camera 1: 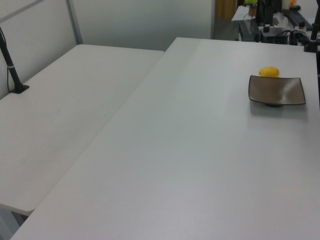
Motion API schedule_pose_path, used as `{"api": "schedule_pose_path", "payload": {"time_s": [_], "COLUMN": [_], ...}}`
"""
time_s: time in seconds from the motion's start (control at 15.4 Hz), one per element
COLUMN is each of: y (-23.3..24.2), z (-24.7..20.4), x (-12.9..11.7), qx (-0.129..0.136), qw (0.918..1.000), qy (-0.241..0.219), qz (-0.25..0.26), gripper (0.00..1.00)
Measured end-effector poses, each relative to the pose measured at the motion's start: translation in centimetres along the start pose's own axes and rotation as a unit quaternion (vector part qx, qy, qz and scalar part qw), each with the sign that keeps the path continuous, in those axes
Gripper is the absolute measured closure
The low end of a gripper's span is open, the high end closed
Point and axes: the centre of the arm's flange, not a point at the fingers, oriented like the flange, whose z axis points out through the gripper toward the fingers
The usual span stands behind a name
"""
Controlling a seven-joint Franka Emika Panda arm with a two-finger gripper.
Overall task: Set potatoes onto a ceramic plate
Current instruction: 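Move the gripper from above the plate toward the yellow potato, then lower the open gripper over the yellow potato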
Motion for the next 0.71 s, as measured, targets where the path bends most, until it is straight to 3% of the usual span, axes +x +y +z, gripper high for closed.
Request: {"api": "schedule_pose_path", "payload": {"time_s": [0.32,0.71], "y": [5.1,7.0], "z": [2.4,10.1], "x": [-4.1,-5.1], "qx": [0.0,-0.013], "qw": [0.9978,0.9943], "qy": [-0.006,-0.004], "qz": [-0.066,-0.105], "gripper": [0.0,0.0]}}
